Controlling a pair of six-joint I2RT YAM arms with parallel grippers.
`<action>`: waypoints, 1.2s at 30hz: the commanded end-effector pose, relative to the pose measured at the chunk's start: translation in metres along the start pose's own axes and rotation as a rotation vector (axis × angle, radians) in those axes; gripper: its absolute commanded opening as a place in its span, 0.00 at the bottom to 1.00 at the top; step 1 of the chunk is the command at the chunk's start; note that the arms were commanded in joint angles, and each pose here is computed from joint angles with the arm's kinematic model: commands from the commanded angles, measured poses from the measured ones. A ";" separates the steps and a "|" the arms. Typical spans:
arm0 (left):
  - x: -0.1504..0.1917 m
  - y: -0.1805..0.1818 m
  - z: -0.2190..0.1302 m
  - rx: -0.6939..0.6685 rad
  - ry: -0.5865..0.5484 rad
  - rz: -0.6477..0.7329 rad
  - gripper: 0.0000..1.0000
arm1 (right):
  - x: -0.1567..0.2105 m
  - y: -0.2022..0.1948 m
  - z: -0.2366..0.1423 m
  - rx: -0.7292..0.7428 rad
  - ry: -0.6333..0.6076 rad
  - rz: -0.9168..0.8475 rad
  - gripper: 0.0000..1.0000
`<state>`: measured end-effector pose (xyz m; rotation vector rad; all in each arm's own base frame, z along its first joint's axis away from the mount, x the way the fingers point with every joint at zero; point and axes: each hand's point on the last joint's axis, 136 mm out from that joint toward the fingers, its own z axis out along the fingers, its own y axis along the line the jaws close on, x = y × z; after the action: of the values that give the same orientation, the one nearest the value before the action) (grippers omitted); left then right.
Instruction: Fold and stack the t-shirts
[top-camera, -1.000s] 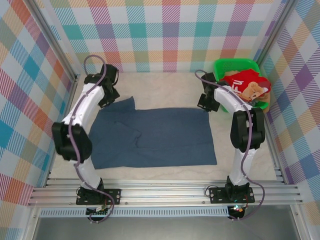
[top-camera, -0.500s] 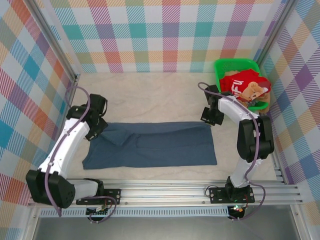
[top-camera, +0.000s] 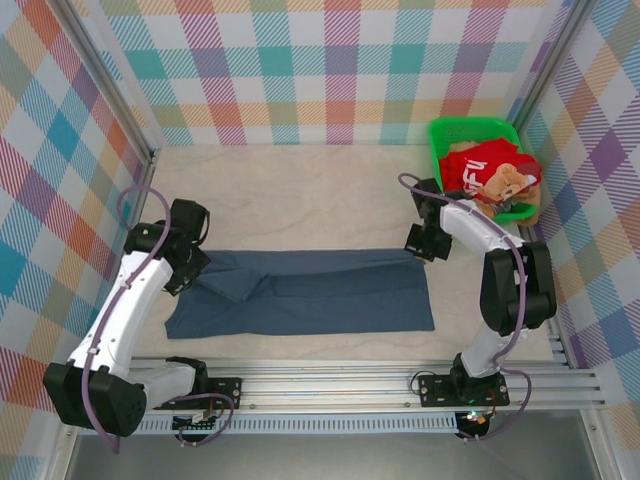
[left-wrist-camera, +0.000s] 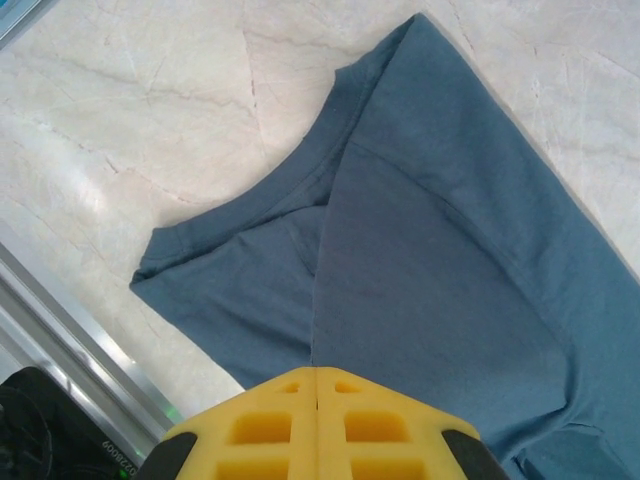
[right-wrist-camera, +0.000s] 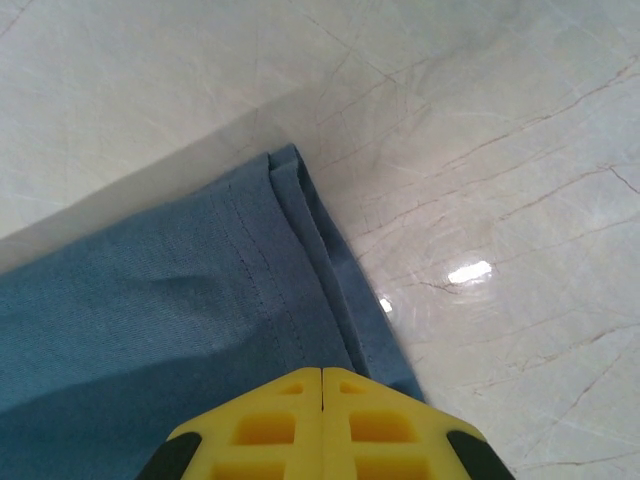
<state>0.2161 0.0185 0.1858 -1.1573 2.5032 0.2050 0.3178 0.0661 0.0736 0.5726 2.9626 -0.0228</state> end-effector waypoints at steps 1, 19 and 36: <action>0.001 0.018 -0.012 -0.028 -0.019 -0.007 0.00 | 0.011 -0.013 -0.006 0.043 0.010 -0.014 0.00; 0.052 0.050 0.041 -0.154 0.066 -0.032 0.00 | 0.043 -0.031 0.030 0.140 0.133 -0.015 0.00; 0.034 0.052 0.007 -0.113 0.001 -0.117 0.00 | 0.025 -0.035 0.009 0.195 0.054 -0.055 0.00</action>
<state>0.1682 0.0262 0.1597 -1.3446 2.4416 0.2575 0.2814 0.0505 0.0429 0.5459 3.0856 -0.2477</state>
